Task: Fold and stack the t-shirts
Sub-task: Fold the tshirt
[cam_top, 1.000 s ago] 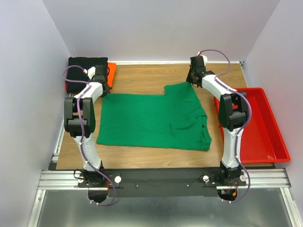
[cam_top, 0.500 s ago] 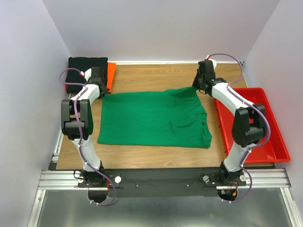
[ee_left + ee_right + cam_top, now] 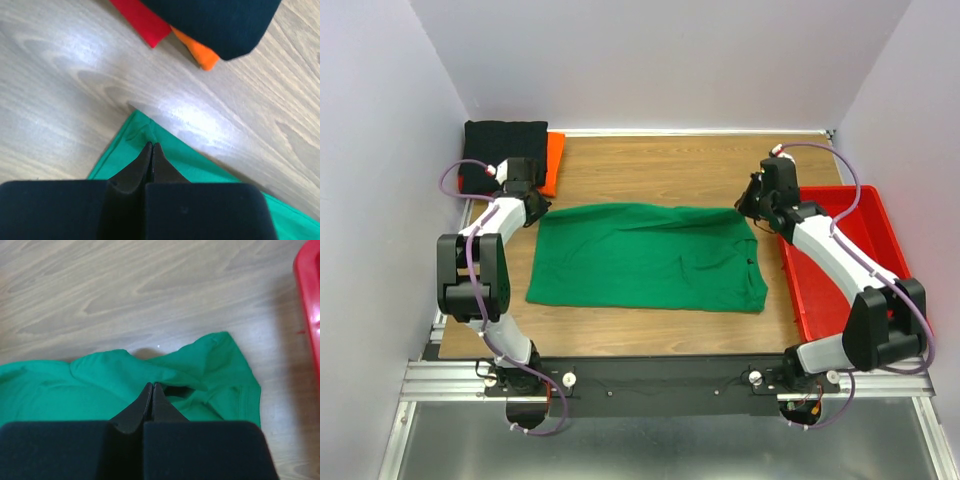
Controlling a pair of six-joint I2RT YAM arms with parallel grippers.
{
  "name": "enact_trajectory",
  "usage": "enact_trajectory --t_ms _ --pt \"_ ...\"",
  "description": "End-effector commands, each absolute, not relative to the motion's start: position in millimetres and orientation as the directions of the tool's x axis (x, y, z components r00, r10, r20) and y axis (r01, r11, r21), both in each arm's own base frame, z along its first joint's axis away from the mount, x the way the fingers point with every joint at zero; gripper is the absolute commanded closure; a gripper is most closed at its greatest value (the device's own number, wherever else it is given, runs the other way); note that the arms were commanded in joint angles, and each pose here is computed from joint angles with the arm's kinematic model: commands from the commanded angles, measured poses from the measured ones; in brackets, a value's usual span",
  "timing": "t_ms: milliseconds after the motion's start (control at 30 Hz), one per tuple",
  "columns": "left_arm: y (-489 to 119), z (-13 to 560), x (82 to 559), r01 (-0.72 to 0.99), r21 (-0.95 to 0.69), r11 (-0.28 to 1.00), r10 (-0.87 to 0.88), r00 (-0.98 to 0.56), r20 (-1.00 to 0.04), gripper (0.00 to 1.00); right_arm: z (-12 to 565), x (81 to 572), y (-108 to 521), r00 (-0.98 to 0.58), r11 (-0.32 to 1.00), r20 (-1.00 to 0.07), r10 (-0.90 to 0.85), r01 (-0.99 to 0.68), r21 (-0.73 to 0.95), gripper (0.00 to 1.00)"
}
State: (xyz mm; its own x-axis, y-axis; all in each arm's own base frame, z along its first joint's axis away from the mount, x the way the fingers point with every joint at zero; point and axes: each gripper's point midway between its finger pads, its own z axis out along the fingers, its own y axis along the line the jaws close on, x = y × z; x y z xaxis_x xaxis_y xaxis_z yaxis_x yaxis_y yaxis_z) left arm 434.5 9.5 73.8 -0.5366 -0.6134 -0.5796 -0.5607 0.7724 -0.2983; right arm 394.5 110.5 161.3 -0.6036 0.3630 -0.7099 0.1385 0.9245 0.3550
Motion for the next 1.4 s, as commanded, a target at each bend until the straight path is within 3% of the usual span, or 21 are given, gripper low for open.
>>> enact_trajectory --t_ms 0,1367 --pt "10 93 433 -0.544 -0.35 0.763 -0.628 -0.496 -0.6 1.0 152 369 118 -0.65 0.908 -0.659 0.379 0.124 0.399 1.0" --pt "10 84 366 -0.505 -0.378 0.776 -0.623 -0.518 -0.586 1.0 106 285 108 -0.751 0.9 -0.535 0.387 0.181 0.397 1.0"
